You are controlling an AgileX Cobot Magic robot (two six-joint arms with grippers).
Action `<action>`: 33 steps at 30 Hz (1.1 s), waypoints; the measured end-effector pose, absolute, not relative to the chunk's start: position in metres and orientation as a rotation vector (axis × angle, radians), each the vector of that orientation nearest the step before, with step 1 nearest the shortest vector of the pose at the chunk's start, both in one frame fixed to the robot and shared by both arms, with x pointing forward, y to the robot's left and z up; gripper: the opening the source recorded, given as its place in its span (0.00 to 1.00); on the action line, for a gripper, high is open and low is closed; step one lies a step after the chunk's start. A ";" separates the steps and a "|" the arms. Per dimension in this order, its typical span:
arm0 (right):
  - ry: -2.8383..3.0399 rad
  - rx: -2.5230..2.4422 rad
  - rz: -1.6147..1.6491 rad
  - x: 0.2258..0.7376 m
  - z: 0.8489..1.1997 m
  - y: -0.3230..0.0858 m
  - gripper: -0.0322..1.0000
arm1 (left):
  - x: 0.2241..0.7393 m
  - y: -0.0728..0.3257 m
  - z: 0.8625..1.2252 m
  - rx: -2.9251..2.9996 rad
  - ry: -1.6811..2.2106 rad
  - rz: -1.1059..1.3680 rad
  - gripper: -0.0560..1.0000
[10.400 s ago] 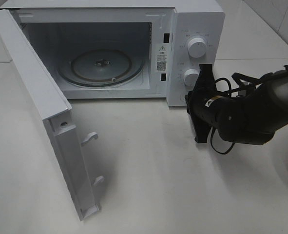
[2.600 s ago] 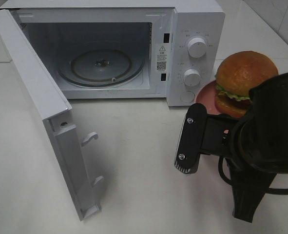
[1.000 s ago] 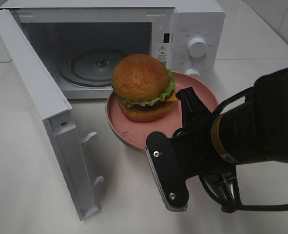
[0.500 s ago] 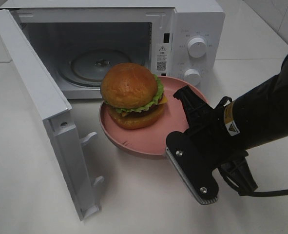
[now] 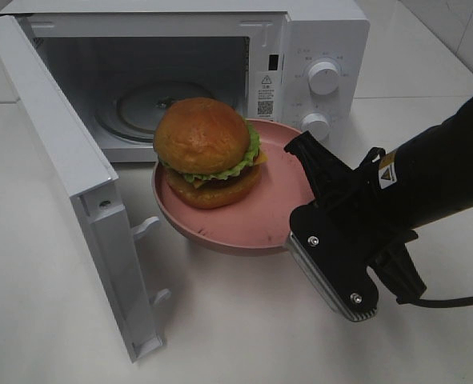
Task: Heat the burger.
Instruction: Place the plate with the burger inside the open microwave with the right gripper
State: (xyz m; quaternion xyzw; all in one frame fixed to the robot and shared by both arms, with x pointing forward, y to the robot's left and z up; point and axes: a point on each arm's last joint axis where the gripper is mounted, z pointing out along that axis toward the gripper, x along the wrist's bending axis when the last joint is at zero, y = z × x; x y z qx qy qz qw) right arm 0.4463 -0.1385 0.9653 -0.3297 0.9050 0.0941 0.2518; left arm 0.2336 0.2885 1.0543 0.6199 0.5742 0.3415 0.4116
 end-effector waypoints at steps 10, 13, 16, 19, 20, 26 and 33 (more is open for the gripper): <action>2.463 -0.897 0.253 0.449 0.960 -0.136 0.09 | 0.234 0.288 1.054 1.560 1.445 0.859 0.99; 2.475 -0.901 0.248 0.454 0.956 -0.133 0.09 | 0.234 0.288 1.054 1.560 1.445 0.859 0.99; 2.470 -0.898 0.251 0.465 0.956 -0.124 0.09 | 0.234 0.288 1.054 1.560 1.445 0.859 0.99; 2.454 -0.892 0.256 0.473 0.958 -0.118 0.09 | 0.234 0.288 1.054 1.560 1.445 0.859 0.99; 2.450 -0.891 0.257 0.476 0.959 -0.116 0.09 | 0.234 0.288 1.054 1.560 1.445 0.859 0.99; 2.454 -0.877 0.265 0.493 0.956 -0.103 0.09 | 0.234 0.288 1.054 1.560 1.445 0.859 0.99; 2.454 -0.875 0.267 0.510 0.953 -0.090 0.09 | 0.234 0.288 1.054 1.560 1.445 0.859 0.99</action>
